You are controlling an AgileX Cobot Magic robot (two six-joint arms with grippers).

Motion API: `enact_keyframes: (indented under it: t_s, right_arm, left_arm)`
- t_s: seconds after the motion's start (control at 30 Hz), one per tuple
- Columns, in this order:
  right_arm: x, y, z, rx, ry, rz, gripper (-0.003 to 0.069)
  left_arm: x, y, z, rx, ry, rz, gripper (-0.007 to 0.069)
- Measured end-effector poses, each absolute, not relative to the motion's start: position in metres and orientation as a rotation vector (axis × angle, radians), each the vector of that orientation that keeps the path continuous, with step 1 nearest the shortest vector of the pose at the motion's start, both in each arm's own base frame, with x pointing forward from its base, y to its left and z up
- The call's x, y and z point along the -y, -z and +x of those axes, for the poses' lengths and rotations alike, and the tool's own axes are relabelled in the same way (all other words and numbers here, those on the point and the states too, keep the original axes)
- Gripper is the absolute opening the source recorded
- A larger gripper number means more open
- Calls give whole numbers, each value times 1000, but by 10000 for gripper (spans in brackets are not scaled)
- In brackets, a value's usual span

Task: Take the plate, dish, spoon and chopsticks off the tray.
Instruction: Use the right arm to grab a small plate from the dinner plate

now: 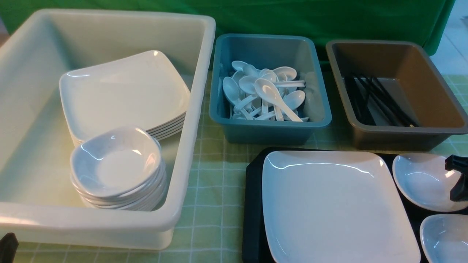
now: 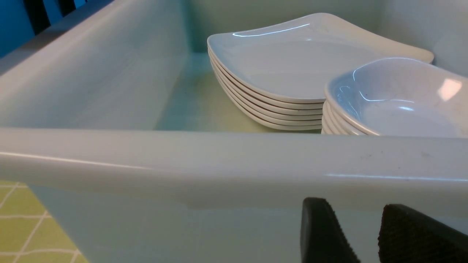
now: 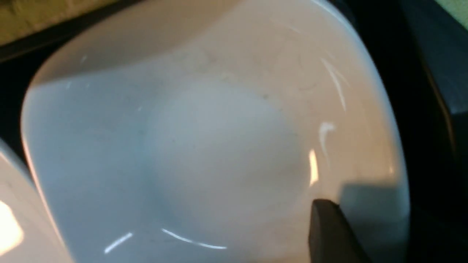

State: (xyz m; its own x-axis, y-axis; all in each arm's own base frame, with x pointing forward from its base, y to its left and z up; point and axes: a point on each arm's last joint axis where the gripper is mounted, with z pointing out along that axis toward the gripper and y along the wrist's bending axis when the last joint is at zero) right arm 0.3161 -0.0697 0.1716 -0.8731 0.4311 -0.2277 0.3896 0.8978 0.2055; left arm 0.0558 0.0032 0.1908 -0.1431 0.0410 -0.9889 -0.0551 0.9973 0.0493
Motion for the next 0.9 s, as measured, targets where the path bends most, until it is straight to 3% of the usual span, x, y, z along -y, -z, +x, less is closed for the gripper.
enact_keyframes:
  t_s: [0.2, 0.53, 0.9]
  right_arm:
    - [66, -172, 318, -2783, -234, 614, 151]
    - [64, -178, 316, -2797, -236, 529, 146]
    - [54, -236, 290, -2746, -227, 300, 45]
  left_arm:
    - [-3, -191, 56, -1712, -83, -11, 223]
    - [-3, -191, 56, -1712, -83, -11, 223]
    - [-3, -191, 56, -1712, -83, -11, 223]
